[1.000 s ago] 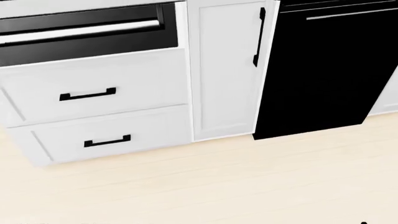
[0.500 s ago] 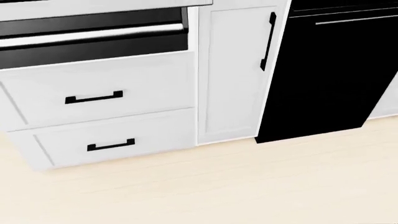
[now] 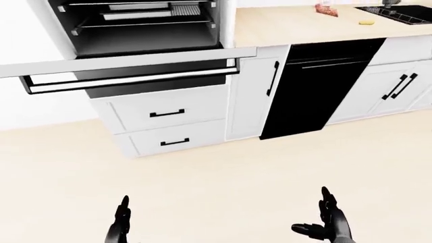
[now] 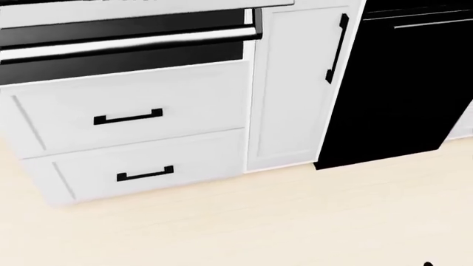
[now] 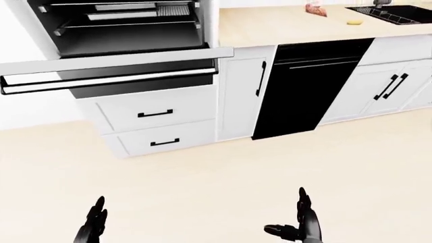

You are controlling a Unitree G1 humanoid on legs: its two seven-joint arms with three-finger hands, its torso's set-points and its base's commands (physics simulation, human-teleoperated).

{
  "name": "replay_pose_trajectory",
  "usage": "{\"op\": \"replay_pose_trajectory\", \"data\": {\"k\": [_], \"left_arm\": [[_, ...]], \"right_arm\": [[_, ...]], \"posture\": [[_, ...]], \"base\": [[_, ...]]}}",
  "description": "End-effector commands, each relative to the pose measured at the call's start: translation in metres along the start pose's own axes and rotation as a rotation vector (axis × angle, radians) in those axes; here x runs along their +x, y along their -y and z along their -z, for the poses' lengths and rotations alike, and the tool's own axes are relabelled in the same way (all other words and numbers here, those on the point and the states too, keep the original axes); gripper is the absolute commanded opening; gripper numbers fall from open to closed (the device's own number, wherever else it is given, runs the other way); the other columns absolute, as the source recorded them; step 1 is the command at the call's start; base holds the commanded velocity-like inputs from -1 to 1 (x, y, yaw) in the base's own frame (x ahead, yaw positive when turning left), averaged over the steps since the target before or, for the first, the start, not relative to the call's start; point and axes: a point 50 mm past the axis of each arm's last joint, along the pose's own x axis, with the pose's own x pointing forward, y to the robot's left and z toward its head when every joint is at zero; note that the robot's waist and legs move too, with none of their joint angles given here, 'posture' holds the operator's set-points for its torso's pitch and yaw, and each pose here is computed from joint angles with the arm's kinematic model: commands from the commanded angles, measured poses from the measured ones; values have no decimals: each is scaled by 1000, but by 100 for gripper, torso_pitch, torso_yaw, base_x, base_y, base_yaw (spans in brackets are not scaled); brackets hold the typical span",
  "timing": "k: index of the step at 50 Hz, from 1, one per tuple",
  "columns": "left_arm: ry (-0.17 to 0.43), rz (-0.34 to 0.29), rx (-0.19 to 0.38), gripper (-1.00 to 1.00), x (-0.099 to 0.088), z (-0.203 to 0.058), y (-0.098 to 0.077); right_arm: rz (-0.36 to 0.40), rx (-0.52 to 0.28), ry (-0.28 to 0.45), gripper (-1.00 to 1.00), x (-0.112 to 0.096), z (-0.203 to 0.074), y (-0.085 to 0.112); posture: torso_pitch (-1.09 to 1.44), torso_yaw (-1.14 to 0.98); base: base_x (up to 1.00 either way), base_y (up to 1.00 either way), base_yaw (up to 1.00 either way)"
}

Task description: Close the oven door.

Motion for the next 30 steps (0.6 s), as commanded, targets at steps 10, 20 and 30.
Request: {"op": "replay_pose_trajectory", "data": {"k": [10,20,30], "left_arm": [[-21,-2,-82,100,6,-3,-12],[-32,-5,-93,100,5,-1,-11],[-37,-5,-96,100,4,0,-11]], "right_arm": [[13,-5,57,100,4,-11,4],[13,-6,56,100,4,-11,4],[13,-6,57,100,4,-11,4]], "posture": [[0,0],[0,0],[0,0]], "base": [[0,29,0],[0,29,0],[0,29,0]]}}
